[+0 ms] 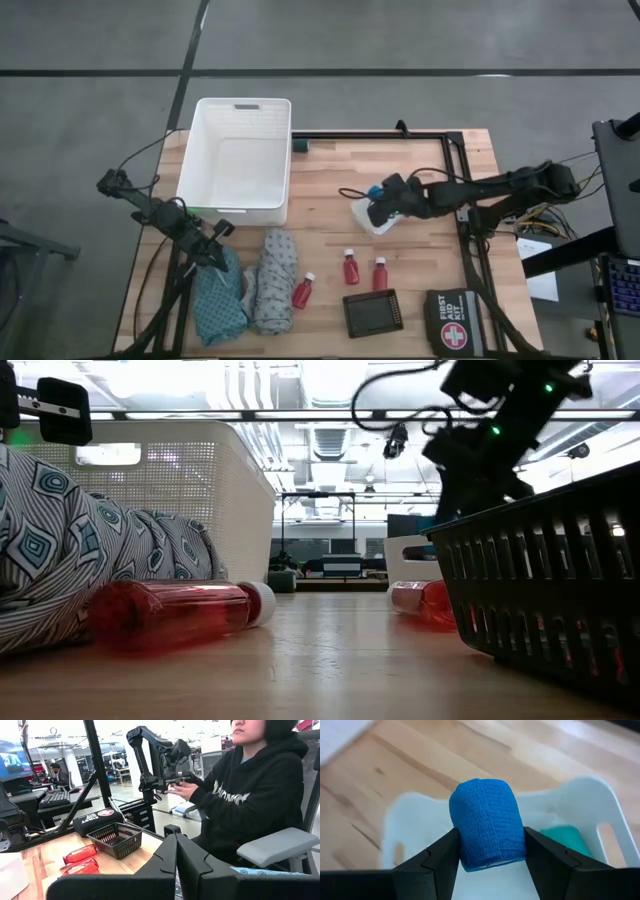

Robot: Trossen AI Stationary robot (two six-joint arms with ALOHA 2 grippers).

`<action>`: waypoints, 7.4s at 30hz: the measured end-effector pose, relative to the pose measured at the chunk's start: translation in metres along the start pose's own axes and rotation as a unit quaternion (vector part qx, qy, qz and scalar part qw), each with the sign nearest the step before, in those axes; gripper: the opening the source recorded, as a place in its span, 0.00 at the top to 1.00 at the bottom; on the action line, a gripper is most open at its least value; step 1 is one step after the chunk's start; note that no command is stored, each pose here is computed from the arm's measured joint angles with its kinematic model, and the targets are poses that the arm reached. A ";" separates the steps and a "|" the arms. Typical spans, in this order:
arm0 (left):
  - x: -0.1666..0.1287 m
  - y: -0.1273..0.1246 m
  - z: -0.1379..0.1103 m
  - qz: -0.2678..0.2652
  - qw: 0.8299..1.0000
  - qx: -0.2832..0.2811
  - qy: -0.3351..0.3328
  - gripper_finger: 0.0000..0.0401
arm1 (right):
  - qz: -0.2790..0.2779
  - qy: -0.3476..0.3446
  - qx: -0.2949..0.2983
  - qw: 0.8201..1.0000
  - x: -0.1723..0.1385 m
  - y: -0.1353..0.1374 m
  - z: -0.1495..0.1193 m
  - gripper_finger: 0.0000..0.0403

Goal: Pick & place medical supplies in basket/bin
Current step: Put the blue bandage into the small white bin, then adjust the large white bin

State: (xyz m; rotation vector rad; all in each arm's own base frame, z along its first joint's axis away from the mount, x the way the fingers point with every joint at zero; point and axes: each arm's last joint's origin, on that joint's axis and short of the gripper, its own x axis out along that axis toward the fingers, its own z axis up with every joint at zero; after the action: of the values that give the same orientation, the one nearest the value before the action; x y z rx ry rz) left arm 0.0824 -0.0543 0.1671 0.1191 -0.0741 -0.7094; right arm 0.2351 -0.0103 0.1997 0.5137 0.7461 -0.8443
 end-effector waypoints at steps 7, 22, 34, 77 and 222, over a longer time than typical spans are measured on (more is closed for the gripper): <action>0.000 0.000 0.000 0.000 1.000 0.000 0.000 0.99 | -0.026 0.023 -0.018 0.999 0.013 -0.011 -0.019 0.51; 0.000 0.000 0.000 0.000 1.000 0.000 0.000 0.99 | -0.018 0.053 -0.019 0.998 0.020 -0.011 -0.025 0.51; 0.000 0.000 0.000 0.000 1.000 0.000 0.000 0.99 | -0.015 0.063 -0.020 0.998 0.021 -0.011 -0.027 0.49; 0.000 0.000 0.000 0.000 1.000 0.000 0.000 0.99 | 0.065 -0.028 -0.148 0.986 -0.001 0.011 0.008 0.31; 0.155 0.201 0.117 0.581 0.753 -0.131 0.278 0.99 | 0.276 -0.208 -0.215 0.913 -0.041 -0.026 0.000 0.26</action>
State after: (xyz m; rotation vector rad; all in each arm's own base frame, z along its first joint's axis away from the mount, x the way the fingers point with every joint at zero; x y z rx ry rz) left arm 0.3165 -0.0140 0.3142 -0.0073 0.5021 0.6030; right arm 0.1956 -0.0055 0.2278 0.1180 0.3400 -0.2255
